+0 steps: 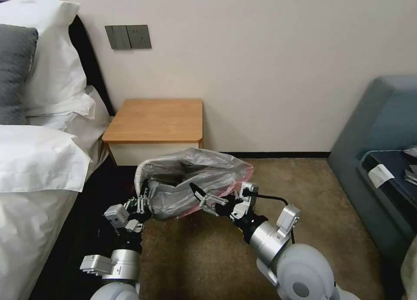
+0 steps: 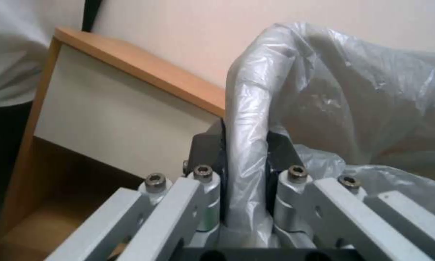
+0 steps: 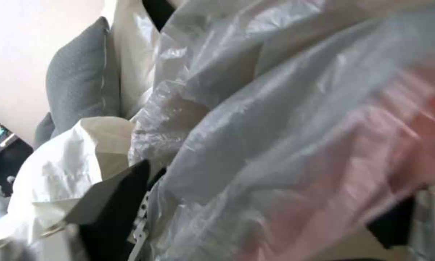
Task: Pick up the garbage bag from the table and place it over the trash can.
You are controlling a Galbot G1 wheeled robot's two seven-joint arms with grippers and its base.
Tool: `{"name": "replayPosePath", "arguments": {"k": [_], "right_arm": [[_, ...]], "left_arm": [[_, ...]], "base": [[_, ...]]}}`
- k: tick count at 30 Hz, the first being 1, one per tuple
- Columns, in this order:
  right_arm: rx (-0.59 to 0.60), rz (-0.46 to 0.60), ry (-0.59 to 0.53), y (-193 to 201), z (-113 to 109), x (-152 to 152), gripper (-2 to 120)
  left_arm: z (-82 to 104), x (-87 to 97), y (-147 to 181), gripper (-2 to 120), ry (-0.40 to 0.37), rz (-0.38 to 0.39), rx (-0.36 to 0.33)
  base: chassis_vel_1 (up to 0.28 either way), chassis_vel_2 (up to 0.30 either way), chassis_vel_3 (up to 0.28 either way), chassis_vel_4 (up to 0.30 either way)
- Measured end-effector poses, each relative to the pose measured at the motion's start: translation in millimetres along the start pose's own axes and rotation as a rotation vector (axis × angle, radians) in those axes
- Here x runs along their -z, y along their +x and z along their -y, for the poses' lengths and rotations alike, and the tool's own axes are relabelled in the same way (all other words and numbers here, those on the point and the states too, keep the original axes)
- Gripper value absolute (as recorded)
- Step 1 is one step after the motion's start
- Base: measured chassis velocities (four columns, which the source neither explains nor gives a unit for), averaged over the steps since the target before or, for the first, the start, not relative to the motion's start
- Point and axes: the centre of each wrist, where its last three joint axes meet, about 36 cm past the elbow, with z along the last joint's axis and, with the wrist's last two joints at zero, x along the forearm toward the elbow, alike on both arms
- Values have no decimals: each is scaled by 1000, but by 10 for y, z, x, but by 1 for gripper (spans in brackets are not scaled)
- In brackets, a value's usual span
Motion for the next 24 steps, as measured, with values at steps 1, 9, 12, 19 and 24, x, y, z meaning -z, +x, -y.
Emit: {"name": "replayPosePath", "arguments": {"k": [1, 9, 12, 19, 24], "right_arm": [[-2, 0, 0, 0, 1, -8, 84], [-6, 12, 5, -40, 21, 17, 53], [-9, 13, 4, -46, 25, 16, 43], [-15, 14, 0, -46, 21, 8, 18], [-17, 17, -1, -40, 9, 17, 0]], "left_arm": [[-5, 2, -4, 9, 0, 1, 2], [-8, 14, -17, 9, 3, 6, 2], [-10, 9, -24, 9, 4, 5, 4], [-20, 6, -30, 9, 3, 4, 7], [-11, 2, -30, 9, 6, 5, 7]], "base": [[0, 0, 0, 0], [0, 0, 0, 0], [0, 0, 0, 0], [0, 0, 0, 0], [0, 0, 0, 0]]}}
